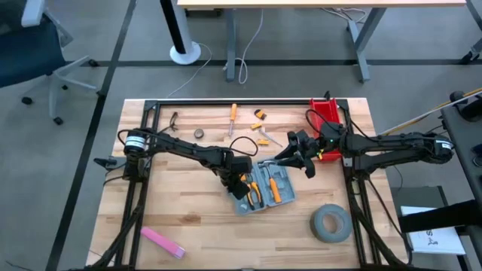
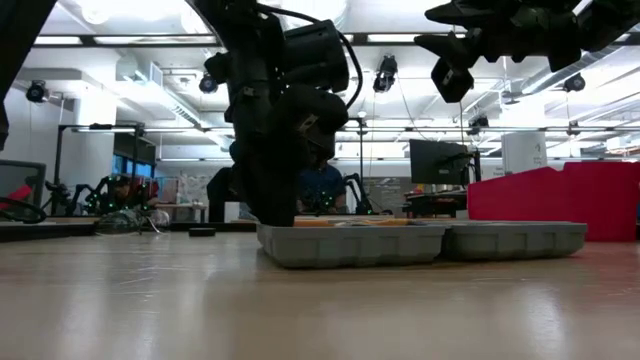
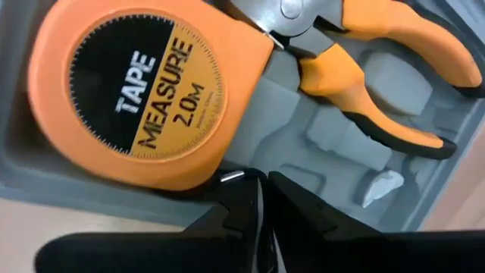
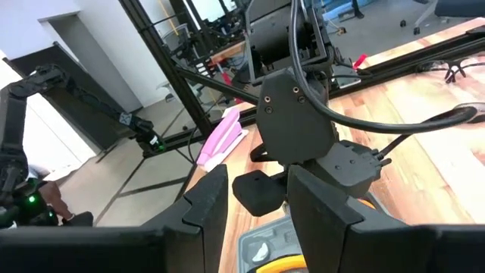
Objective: Prefit tool cases
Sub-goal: Put the yellow measuring tape into the gray pre-fit tool case, then put the bottom yellow screwdriver bit set into the gray pre-fit tool case
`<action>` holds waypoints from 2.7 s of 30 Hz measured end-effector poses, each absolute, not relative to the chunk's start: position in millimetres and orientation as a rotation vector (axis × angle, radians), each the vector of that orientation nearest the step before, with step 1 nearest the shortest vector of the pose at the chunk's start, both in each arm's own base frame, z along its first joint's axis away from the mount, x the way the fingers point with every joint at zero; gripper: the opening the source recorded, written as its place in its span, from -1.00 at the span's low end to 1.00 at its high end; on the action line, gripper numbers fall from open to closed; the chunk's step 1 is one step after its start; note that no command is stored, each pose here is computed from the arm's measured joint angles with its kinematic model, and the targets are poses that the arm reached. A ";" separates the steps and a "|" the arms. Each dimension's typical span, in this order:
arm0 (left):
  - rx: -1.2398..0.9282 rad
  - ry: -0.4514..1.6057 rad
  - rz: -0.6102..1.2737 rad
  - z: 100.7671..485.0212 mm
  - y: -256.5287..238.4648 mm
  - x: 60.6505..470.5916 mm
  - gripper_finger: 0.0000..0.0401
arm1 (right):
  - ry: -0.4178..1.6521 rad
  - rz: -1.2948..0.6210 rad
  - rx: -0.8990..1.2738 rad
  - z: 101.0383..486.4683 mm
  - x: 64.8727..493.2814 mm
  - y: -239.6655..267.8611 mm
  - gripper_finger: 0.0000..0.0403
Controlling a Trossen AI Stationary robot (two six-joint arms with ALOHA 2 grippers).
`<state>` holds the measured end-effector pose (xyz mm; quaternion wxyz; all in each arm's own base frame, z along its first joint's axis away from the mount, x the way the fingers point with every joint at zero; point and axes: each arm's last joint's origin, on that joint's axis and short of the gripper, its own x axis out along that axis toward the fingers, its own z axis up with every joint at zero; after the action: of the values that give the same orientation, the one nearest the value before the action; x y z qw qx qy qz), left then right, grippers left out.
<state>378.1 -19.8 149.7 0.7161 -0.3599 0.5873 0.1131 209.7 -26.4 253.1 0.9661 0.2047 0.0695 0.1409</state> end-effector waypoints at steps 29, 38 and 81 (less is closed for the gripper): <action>-0.585 1.447 0.346 152.2 -13.7 363.2 -0.14 | 0.142 0.285 0.419 253.0 209.7 -26.4 -0.44; -0.623 1.432 0.297 181.8 -15.4 377.7 -0.25 | 0.142 0.285 0.419 253.0 209.7 -26.4 -0.41; -0.552 1.277 0.752 177.3 50.5 371.4 -0.43 | 0.100 0.292 0.362 258.6 200.9 -24.8 -0.55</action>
<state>371.4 50.5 177.3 0.7032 -0.2483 0.5741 0.3381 200.9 -24.8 258.6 0.9719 0.1791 0.0496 0.1444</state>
